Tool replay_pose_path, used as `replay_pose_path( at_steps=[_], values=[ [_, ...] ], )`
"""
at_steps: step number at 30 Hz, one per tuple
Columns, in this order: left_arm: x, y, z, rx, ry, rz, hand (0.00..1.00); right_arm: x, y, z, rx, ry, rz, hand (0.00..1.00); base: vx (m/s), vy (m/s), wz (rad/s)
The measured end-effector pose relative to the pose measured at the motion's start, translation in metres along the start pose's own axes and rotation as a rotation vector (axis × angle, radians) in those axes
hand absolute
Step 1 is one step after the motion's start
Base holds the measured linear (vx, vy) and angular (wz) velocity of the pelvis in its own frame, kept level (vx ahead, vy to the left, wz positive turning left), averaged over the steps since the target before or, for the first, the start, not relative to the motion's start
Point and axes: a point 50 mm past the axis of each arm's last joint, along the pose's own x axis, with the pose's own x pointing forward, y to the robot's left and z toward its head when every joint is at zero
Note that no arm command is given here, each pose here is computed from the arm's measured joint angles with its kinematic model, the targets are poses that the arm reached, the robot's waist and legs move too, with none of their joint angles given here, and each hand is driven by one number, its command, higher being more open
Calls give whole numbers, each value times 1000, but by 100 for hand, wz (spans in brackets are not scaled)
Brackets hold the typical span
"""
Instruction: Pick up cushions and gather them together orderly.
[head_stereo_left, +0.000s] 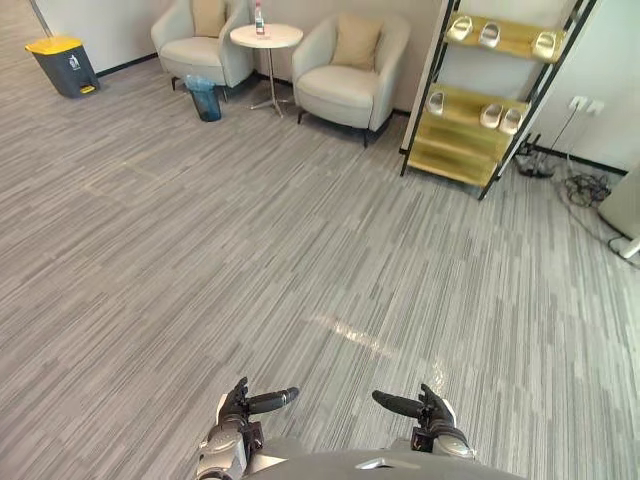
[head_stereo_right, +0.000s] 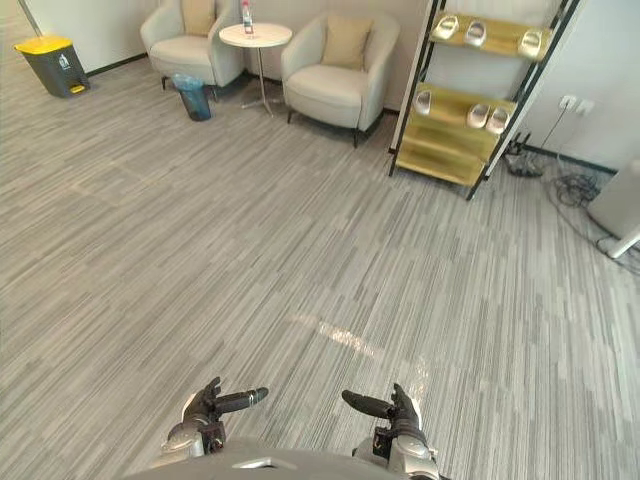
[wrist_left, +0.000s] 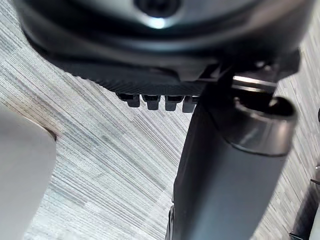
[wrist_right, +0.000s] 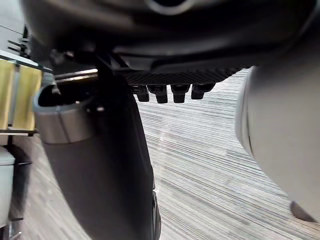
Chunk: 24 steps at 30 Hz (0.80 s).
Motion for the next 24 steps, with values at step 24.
replay_pose_path(
  at_steps=[24],
  values=[
    [2, -10, 5, 68, -12, -42, 100, -1, -30, -22, 28, 113, -100, 100, 279, -62, -15]
  ],
)
